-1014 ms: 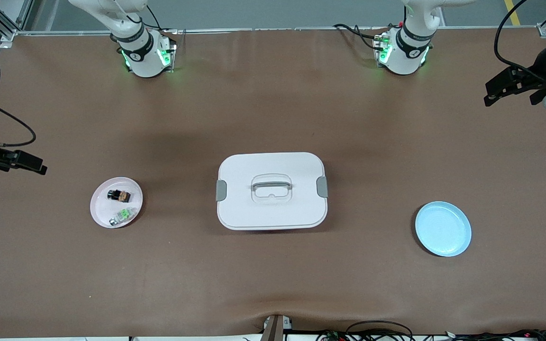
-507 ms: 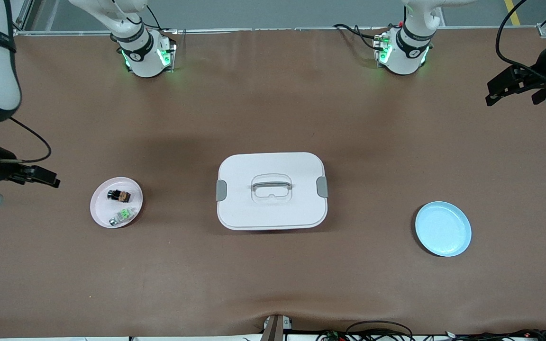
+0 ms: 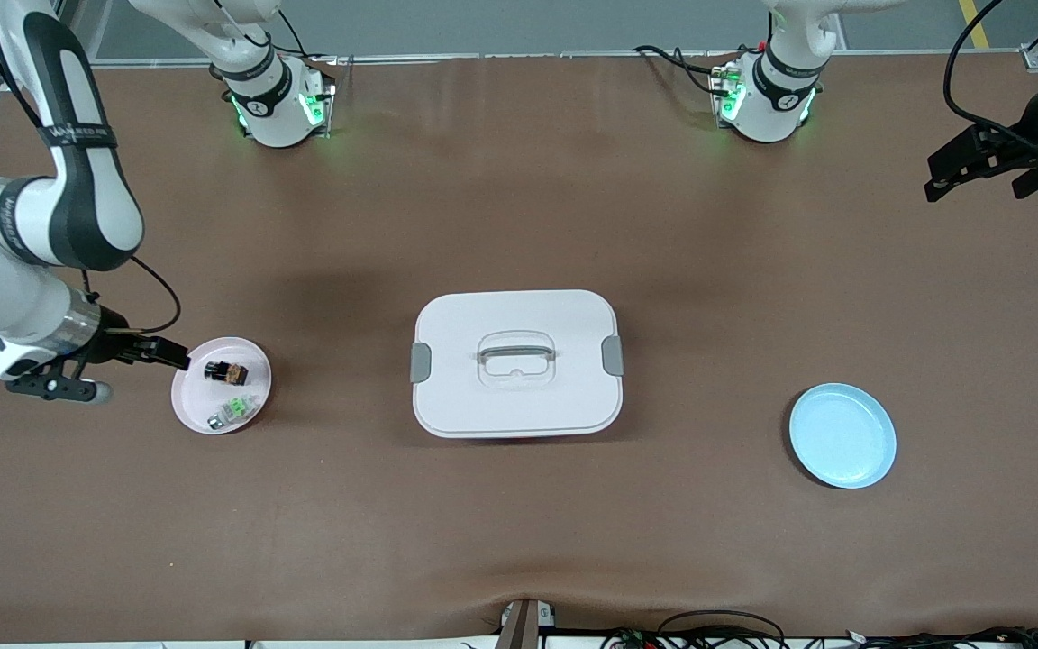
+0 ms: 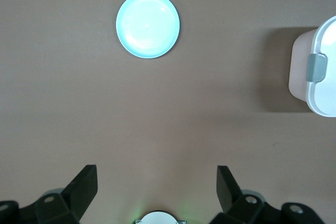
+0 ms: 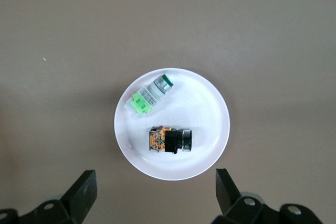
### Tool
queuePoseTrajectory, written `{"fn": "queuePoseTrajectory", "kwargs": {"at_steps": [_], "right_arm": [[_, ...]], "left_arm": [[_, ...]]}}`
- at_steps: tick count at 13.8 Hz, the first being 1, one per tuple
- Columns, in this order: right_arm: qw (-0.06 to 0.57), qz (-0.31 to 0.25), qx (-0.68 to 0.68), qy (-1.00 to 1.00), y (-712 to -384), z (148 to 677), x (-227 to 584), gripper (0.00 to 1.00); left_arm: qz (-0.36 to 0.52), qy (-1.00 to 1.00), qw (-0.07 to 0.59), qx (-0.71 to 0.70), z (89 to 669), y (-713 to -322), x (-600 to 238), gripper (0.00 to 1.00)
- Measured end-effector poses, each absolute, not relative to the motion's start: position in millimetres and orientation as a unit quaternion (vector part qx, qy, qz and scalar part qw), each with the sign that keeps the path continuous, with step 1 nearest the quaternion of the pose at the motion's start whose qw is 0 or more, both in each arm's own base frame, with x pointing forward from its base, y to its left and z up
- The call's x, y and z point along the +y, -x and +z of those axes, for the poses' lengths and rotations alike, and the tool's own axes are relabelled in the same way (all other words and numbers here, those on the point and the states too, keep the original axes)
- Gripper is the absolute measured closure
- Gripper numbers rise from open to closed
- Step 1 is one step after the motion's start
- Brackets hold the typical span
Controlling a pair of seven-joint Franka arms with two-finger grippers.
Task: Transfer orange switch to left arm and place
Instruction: 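Move the right gripper down over the orange switch on the white plate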
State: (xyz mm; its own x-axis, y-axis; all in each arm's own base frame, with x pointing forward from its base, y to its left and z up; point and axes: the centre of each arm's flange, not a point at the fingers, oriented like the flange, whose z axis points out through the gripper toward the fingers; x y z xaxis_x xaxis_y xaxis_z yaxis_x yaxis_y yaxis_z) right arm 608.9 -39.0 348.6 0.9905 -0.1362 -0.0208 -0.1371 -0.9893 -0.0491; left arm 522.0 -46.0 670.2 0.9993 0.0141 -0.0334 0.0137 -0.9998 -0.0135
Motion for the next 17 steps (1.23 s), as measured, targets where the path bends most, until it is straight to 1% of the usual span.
{"fn": "queuePoseTrajectory", "kwargs": {"at_steps": [6,9,13,17], "right_arm": [[0.024,0.029,0.072,0.997,-597.3,277.4,-39.4,0.00],[0.024,0.035,0.072,0.997,-597.0,257.2,-38.6,0.00],[0.023,0.029,0.073,0.997,-593.0,225.2,-38.5,0.00],[0.022,0.041,0.073,0.996,-588.0,201.6,-37.6,0.00]], "left_arm": [[0.016,1.000,0.007,-0.007,670.7,-522.0,-45.8,0.00],[0.016,1.000,0.007,-0.007,670.4,-522.2,-45.8,0.00],[0.018,1.000,0.007,-0.007,668.4,-523.4,-46.3,0.00],[0.026,1.000,0.006,-0.005,659.8,-529.0,-47.6,0.00]]}}
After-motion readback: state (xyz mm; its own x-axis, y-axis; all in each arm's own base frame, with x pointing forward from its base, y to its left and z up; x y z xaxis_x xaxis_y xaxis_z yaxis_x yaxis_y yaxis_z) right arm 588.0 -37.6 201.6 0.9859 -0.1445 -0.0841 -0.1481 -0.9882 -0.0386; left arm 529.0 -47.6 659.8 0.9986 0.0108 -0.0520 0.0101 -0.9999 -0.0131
